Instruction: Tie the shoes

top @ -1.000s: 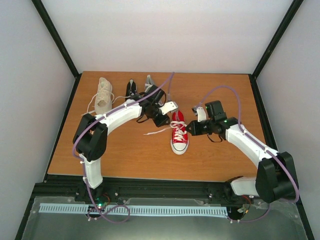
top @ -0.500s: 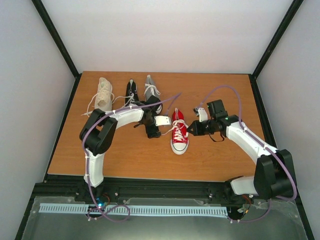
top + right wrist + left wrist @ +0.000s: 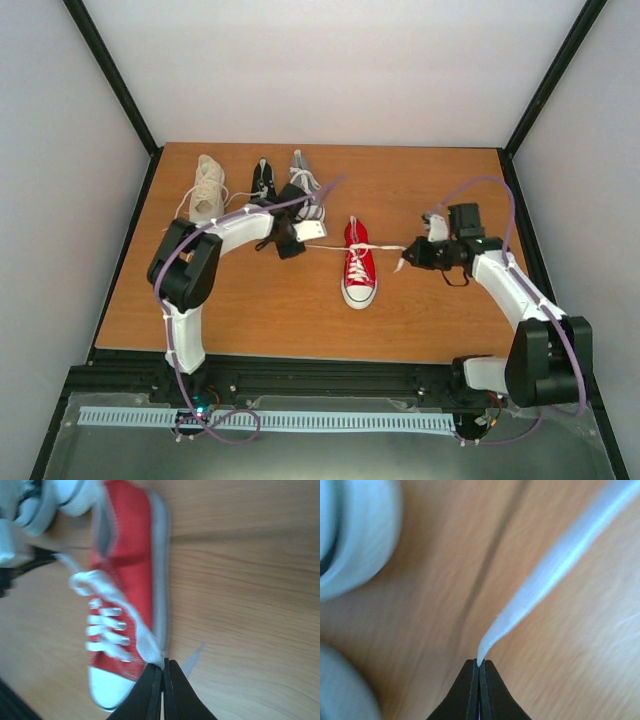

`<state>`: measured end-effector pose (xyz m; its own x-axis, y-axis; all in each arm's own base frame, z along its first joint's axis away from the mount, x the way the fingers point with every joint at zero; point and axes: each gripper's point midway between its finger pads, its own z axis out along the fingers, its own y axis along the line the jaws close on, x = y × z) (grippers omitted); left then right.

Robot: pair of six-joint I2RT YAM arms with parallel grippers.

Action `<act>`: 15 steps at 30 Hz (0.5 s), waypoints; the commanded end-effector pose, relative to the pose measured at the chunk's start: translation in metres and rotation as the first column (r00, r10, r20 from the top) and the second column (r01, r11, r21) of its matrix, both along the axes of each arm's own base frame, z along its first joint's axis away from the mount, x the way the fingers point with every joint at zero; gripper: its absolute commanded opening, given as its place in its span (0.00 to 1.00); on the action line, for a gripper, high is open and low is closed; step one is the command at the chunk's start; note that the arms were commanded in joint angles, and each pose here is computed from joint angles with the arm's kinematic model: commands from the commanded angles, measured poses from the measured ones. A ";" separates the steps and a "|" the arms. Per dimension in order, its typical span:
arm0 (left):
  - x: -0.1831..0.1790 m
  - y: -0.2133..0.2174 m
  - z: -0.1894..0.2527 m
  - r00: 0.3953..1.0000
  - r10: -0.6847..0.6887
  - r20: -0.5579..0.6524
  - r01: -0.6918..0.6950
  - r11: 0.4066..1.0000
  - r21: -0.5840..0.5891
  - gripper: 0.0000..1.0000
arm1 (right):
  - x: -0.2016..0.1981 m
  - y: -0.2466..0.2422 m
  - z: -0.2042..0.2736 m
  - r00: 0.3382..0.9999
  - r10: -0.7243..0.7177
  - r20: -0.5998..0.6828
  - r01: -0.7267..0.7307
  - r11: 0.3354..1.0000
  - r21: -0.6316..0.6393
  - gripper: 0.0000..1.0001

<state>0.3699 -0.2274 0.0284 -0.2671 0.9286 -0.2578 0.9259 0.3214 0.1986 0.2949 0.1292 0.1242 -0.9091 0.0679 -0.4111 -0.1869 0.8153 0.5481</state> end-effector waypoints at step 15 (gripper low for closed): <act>0.015 0.151 0.027 0.897 0.437 0.069 -0.442 0.892 0.096 0.01 | -0.018 -0.113 -0.083 0.860 -0.482 -0.166 0.495 0.867 0.049 0.03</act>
<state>0.3746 -0.1124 0.0666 -0.5685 0.7837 -0.2503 0.7546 0.6179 0.2206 0.2689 0.0341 0.0533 -0.8429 0.4761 -0.2508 0.2506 0.7597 0.6000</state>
